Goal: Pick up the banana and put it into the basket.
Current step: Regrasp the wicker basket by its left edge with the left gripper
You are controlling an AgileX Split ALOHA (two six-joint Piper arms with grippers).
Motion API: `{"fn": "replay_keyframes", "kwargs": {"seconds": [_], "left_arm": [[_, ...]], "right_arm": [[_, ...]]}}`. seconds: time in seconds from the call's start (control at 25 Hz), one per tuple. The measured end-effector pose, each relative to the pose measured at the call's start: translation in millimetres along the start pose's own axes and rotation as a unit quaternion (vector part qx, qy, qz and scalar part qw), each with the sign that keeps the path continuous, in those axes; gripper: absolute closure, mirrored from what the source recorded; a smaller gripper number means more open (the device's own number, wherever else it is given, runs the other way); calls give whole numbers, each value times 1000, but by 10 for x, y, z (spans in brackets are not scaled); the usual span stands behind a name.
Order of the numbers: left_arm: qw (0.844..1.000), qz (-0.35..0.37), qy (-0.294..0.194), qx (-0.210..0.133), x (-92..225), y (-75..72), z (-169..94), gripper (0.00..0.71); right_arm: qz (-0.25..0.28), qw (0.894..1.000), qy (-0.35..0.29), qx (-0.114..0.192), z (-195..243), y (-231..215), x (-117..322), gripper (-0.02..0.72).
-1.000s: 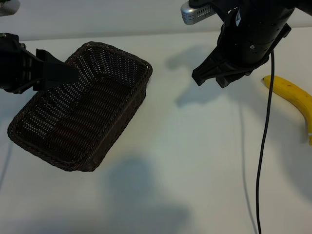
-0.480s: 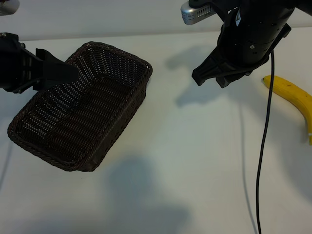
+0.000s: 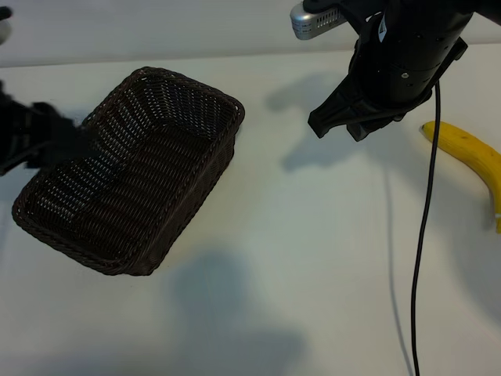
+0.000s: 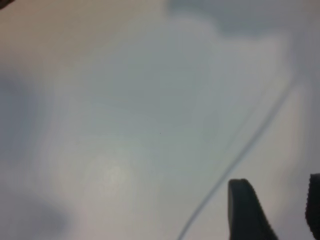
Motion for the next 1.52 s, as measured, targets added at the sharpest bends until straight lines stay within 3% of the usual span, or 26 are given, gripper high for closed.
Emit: {"fn": "replay_keyframes", "kwargs": {"seconds": [0.2, 0.32, 0.52, 0.8, 1.28, 1.52], "left_arm": [[995, -55, -4, -78, 369, 130, -187, 231], [987, -105, 0, -121, 636, 248, -176, 231], [965, -205, -34, -163, 881, 415, -51, 227], [939, -289, -63, -173, 1030, 535, 169, 209], [925, -333, -13, -181, 1106, 651, 484, 194], [918, -354, -16, -181, 1052, 734, 665, 192]], "right_arm": [[0, 1000, 0, 0, 0, 0, 0, 386], [0, 1000, 0, 0, 0, 0, 0, 386], [0, 1000, 0, 0, 0, 0, 0, 386], [0, 1000, 0, 0, 0, 0, 0, 386], [0, 1000, 0, 0, 0, 0, 1, 386], [0, 1000, 0, 0, 0, 0, 1, 386]]}}
Point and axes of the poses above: a point on each arm's last joint axis where the gripper is mounted, z pointing out along that axis toward the gripper, y along the wrist's bending axis when the last joint is at zero, x = y × z, the point moved 8 cm from there along z, pointing out along that axis toward the gripper, and after that the axes turned 11 degrees about z, right-handed, at the moved point
